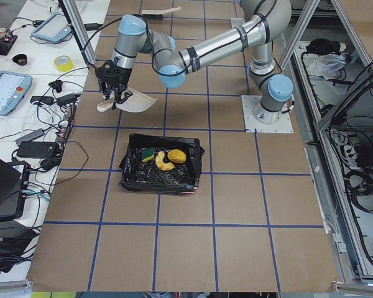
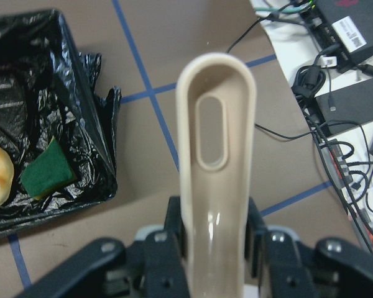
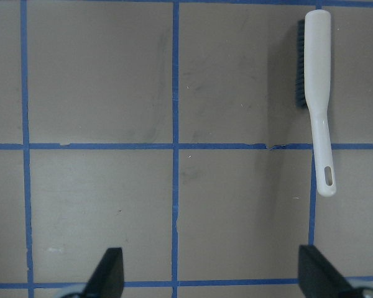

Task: Sweep and dump trash into bin
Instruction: 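Set the brush down with the right gripper while the left brings the dustpan back, then lower the dustpan onto the table with the left gripper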

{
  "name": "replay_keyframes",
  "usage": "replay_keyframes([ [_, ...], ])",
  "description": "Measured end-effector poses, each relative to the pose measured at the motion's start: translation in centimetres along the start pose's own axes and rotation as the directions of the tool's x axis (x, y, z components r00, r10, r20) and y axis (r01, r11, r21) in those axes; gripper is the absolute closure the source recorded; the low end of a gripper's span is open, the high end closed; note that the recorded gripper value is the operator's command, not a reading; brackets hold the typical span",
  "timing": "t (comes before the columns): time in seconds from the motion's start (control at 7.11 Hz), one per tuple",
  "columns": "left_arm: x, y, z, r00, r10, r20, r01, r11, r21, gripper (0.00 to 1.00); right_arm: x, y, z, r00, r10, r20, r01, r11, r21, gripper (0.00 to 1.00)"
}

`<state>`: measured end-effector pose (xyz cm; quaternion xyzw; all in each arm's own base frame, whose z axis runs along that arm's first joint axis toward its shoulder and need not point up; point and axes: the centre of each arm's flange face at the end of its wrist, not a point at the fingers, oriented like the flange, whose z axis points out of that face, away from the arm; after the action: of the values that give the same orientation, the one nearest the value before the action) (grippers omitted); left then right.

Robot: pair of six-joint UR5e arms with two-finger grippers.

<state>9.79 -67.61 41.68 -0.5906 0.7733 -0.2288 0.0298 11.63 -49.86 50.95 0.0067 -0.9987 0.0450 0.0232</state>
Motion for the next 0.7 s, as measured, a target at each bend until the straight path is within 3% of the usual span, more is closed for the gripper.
replay_keyframes([
  [0.14, 0.7, 3.0, 2.0, 0.996, -0.067, 0.061, 0.070, 0.996, -0.049, 1.00, 0.0, 0.0, 0.0, 1.000, -0.001, 0.003, 0.001, 1.000, 0.000, 0.00],
  [0.42, 1.8, 7.7, 6.3, 0.973, -0.168, 0.158, 0.184, 0.979, -0.092, 1.00, -0.8, 0.0, 0.3, 0.998, -0.003, 0.068, 0.003, 1.000, -0.001, 0.00],
  [0.7, 2.3, 10.7, 9.8, 0.946, -0.248, 0.211, 0.277, 0.953, -0.123, 1.00, -1.1, 0.1, 1.2, 0.995, -0.003, 0.102, 0.004, 1.000, -0.012, 0.00],
])
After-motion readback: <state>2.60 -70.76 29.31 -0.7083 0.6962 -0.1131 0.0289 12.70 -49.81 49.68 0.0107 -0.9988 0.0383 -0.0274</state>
